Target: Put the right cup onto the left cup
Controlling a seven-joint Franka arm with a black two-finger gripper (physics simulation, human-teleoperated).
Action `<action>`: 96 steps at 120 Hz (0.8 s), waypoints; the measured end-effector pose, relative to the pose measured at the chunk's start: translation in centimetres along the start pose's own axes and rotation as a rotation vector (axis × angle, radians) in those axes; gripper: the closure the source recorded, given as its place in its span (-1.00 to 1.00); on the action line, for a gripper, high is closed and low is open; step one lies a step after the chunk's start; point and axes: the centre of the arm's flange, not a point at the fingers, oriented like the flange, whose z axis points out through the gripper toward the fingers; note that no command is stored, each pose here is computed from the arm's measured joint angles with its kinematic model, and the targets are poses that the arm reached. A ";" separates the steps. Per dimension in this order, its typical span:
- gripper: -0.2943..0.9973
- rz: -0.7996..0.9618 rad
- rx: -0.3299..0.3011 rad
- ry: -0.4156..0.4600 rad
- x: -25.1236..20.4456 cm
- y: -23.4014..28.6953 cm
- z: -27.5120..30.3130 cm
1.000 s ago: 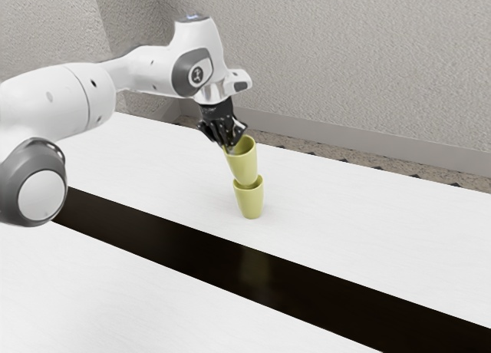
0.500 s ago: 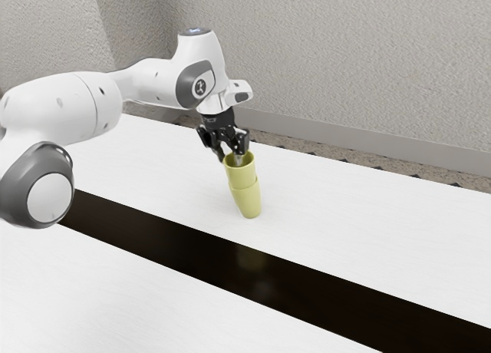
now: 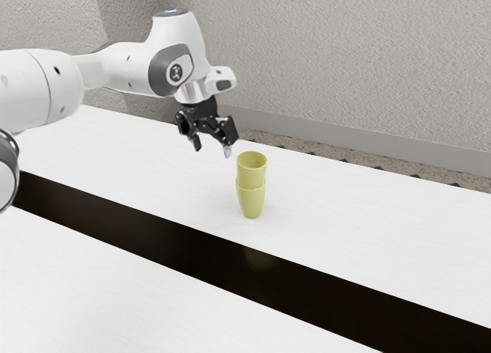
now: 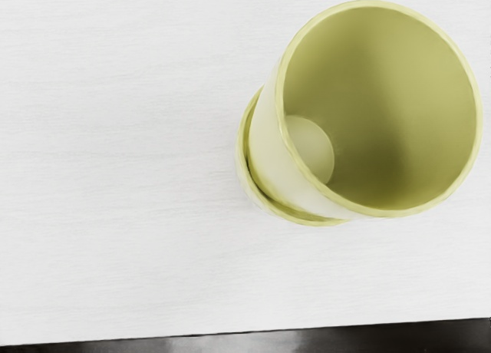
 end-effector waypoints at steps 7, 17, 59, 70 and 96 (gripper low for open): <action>-0.51 0.006 0.002 -0.015 -1.6 0.2 -0.5; -0.52 0.012 0.006 -0.020 -3.4 0.5 -2.8; -0.54 0.070 0.020 0.009 -7.8 0.7 -12.4; -0.54 0.080 0.020 0.000 -8.0 0.7 -12.6; -0.54 0.095 0.020 -0.014 -8.2 0.4 -12.7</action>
